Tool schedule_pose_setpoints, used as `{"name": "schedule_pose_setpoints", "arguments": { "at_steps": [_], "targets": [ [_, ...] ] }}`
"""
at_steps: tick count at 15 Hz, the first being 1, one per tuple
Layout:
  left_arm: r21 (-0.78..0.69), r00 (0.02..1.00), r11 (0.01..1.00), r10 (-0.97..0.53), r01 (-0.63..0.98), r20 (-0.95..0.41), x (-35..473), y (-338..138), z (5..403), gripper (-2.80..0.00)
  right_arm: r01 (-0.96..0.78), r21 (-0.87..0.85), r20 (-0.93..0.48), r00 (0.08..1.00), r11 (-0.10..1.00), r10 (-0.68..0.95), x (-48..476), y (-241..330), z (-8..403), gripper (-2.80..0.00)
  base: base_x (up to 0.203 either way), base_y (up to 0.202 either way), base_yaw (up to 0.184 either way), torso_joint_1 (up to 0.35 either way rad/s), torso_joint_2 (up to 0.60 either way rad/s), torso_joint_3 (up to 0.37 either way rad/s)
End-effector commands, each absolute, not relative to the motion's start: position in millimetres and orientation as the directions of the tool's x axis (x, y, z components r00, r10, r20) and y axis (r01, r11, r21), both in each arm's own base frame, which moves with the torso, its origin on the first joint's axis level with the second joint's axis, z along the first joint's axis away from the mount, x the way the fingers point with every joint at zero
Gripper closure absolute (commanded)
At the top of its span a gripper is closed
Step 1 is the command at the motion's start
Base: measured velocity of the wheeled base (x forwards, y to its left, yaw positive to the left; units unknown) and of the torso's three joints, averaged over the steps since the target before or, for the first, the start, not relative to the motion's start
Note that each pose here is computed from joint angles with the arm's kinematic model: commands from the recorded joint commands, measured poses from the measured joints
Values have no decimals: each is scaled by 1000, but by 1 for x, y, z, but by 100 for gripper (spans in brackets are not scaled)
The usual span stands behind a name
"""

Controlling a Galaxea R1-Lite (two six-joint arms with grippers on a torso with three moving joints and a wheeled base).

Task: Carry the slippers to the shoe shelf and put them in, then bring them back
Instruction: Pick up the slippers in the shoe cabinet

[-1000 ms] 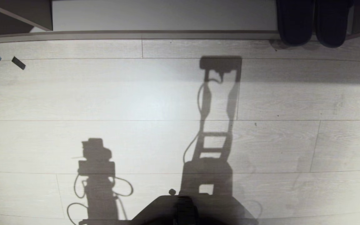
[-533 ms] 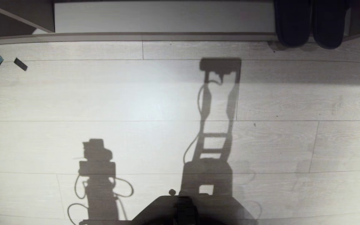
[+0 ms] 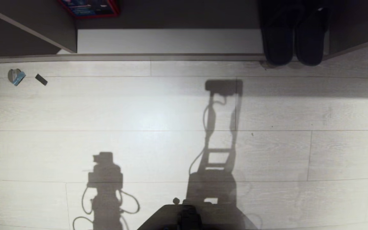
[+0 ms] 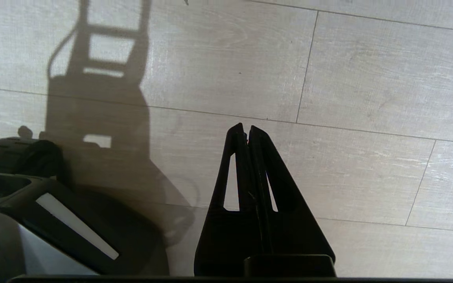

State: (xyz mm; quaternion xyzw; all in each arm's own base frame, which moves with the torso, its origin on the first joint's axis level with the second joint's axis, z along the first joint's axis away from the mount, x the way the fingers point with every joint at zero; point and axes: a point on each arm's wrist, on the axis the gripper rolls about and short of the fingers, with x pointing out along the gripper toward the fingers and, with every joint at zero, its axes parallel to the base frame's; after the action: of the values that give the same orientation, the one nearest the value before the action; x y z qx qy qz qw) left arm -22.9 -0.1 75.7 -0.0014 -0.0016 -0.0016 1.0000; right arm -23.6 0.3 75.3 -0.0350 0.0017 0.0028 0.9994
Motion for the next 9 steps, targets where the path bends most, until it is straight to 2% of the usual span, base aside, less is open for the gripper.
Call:
{"name": "schedule_pose_setpoints", "arguments": {
  "at_steps": [1,9],
  "targets": [
    [-3,1000,1000,-3,3,4,-23,0,76,0,-7,-70,-9,1000,997,6,-23,0,75,0,0,0,0,1,6,198],
    [-2,1000,1000,-3,3,4,-23,0,76,0,-5,-61,-9,1000,998,5,-23,0,75,0,0,0,0,5,1,202]
  ]
}}
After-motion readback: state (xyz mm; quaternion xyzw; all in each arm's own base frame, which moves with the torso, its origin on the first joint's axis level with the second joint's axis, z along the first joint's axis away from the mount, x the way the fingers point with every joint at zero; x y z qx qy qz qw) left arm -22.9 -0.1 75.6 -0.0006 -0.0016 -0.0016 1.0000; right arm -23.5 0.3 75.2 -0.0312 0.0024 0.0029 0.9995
